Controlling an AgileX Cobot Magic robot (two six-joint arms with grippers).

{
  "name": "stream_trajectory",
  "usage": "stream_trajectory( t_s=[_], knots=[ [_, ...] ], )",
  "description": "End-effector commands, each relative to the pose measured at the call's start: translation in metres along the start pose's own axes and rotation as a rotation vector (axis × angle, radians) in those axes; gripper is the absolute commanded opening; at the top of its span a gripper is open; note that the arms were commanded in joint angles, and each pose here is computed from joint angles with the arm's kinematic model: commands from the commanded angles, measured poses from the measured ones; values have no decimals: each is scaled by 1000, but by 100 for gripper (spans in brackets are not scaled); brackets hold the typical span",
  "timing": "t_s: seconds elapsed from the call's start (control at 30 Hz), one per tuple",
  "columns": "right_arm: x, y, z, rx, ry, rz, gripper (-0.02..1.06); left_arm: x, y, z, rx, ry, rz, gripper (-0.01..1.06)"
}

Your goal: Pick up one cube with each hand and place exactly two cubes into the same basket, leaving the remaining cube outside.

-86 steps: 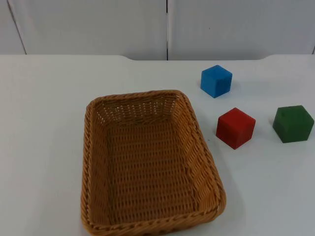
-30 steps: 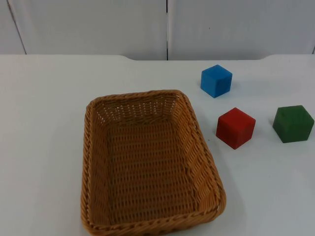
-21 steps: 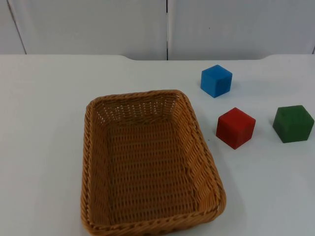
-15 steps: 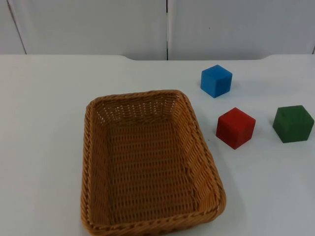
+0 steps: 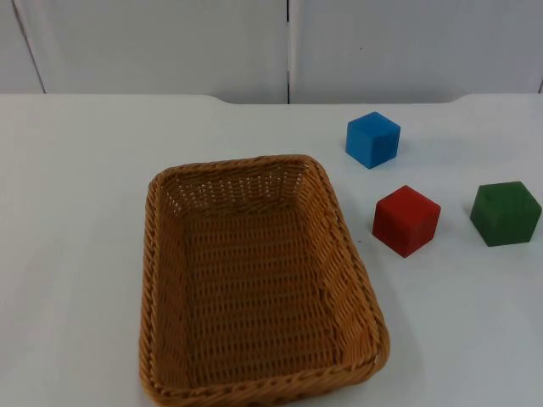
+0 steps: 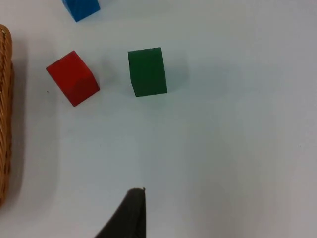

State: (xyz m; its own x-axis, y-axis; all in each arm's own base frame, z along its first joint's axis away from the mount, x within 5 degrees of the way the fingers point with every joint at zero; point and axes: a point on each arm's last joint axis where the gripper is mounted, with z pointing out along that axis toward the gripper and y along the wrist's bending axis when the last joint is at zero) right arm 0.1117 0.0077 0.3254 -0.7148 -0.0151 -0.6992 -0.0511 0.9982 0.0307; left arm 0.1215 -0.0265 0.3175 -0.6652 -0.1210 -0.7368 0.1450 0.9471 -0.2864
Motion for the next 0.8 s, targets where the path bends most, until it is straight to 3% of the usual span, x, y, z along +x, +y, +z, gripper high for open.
stream_trajectory(
  t_s=[0.0,0.23,0.43,0.77],
  knots=[
    [-7,-1,3,3,16,9,105,-10,1,8,11,-13,8,105],
    [-19,-1,24,4,88,-8,105,-34,6,32,3,52,43,105],
    [-24,-2,53,6,185,-5,105,-58,5,40,5,47,76,105],
    [-32,-3,91,8,225,-2,105,-82,9,66,23,78,157,105]
  ],
)
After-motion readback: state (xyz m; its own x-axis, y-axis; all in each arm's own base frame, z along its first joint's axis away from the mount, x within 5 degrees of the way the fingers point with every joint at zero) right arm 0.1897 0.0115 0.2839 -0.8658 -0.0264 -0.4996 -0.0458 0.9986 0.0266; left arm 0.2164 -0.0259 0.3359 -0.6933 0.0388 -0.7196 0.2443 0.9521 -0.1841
